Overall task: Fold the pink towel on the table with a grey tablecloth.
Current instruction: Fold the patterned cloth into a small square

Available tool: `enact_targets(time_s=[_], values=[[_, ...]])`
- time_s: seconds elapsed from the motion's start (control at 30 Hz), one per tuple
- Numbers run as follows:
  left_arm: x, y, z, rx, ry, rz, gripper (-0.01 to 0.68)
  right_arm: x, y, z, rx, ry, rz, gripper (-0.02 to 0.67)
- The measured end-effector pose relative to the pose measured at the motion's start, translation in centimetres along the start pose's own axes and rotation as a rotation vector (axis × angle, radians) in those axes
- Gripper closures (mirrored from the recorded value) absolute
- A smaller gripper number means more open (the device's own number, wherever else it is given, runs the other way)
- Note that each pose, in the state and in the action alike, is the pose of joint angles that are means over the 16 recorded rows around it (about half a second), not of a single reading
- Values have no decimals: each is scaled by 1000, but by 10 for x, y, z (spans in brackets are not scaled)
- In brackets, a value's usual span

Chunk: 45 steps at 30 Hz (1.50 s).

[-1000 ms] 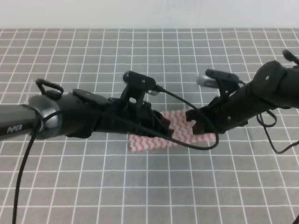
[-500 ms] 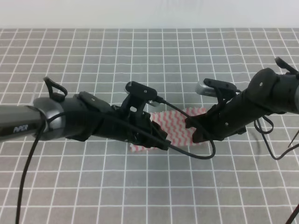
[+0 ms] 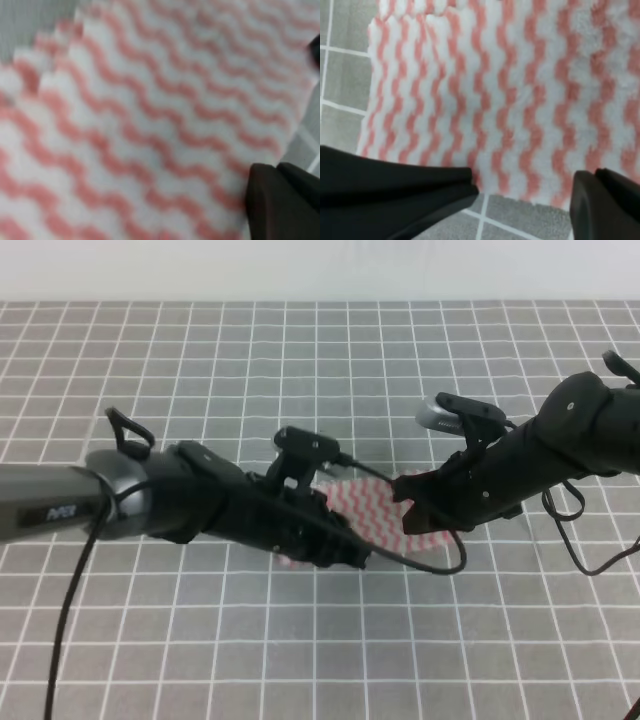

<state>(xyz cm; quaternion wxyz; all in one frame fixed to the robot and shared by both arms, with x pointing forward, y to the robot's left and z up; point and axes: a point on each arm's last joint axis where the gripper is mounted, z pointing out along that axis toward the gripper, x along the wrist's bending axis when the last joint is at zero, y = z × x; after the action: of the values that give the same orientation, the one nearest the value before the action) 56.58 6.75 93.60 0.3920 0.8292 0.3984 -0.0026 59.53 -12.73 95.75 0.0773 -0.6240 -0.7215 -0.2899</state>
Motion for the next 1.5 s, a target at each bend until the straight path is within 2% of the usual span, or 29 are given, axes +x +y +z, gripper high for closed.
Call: enact_targets(time_s=[0.2,0.43,0.7,0.87,1.03,1.5], values=[[2,-1,1,18,15,11,673,1,0,-1,4,10,-2,664],[4,6,-17,21,21,18,673,1,0,0,6,10,-2,664],[18,4,-36,91,29,-31,673,1,-1,0,8,11,-2,664],[31,-5,-35,151,44,-83,673,1,-1,0,11,12,-1,664],[36,-10,-29,172,48,-102,673,1,-1,0,14,13,-1,664],[32,12,-52,34,118,-76,673,8,10,-9,-1,26,-29,664]])
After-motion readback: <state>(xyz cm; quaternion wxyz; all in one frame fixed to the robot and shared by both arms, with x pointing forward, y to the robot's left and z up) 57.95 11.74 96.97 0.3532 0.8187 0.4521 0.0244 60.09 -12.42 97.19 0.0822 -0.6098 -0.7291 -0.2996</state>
